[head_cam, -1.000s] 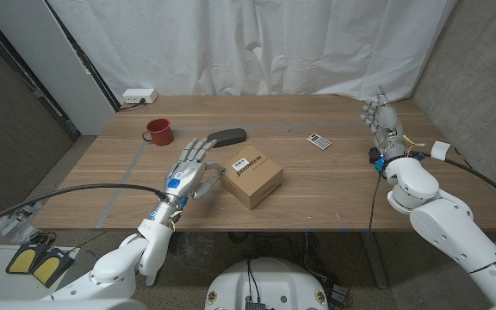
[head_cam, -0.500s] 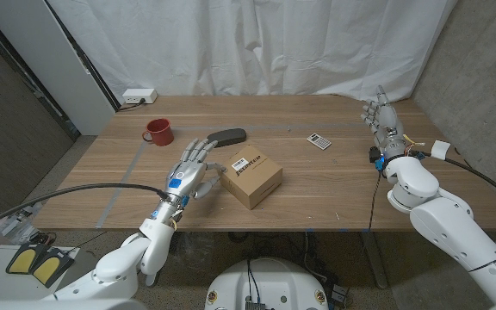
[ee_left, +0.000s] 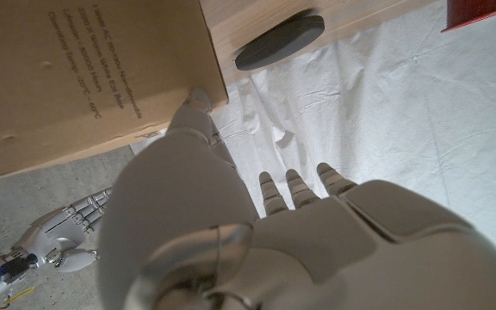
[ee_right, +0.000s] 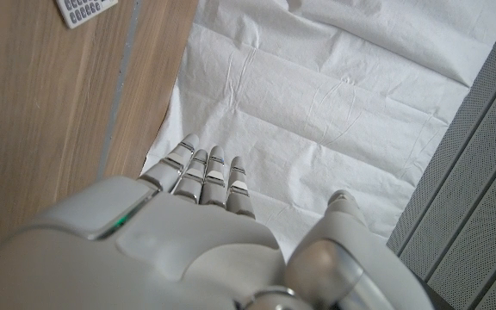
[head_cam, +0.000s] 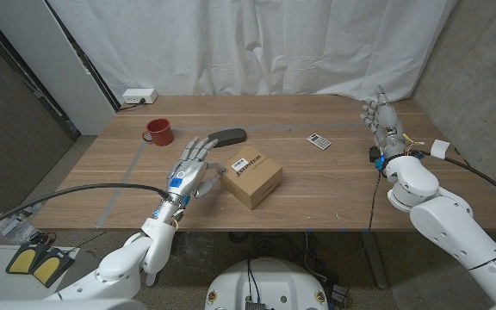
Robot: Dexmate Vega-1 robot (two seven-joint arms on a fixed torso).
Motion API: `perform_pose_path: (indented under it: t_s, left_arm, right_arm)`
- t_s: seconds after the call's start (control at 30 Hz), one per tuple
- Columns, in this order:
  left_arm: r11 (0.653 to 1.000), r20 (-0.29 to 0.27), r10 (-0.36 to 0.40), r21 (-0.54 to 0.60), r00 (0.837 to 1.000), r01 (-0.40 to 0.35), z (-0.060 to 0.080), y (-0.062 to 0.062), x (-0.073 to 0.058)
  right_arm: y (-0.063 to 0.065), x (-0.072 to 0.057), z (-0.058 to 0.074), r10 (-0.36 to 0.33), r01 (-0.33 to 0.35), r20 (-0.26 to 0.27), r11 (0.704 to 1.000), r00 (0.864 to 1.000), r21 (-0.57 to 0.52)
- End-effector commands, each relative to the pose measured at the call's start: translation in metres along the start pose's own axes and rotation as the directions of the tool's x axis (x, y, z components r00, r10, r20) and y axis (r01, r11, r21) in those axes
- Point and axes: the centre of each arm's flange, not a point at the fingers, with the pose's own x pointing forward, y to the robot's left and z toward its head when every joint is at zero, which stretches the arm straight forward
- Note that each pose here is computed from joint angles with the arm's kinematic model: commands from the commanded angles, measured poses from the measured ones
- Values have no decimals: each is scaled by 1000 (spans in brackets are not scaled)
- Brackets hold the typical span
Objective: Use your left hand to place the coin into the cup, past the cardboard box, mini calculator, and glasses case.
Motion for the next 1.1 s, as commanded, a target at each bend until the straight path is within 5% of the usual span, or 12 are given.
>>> perform_pose_path:
  t_s: [0.03, 1.1]
  left_arm:
    - [999, 10, 34, -15, 999, -34, 4, -2, 3]
    - [991, -10, 104, -79, 994, -105, 8, -5, 0]
  right_arm:
    - [-3, -1, 2, -5, 5, 11, 1000, 1000, 1]
    - [-2, -4, 11, 7, -7, 16, 1000, 1000, -15]
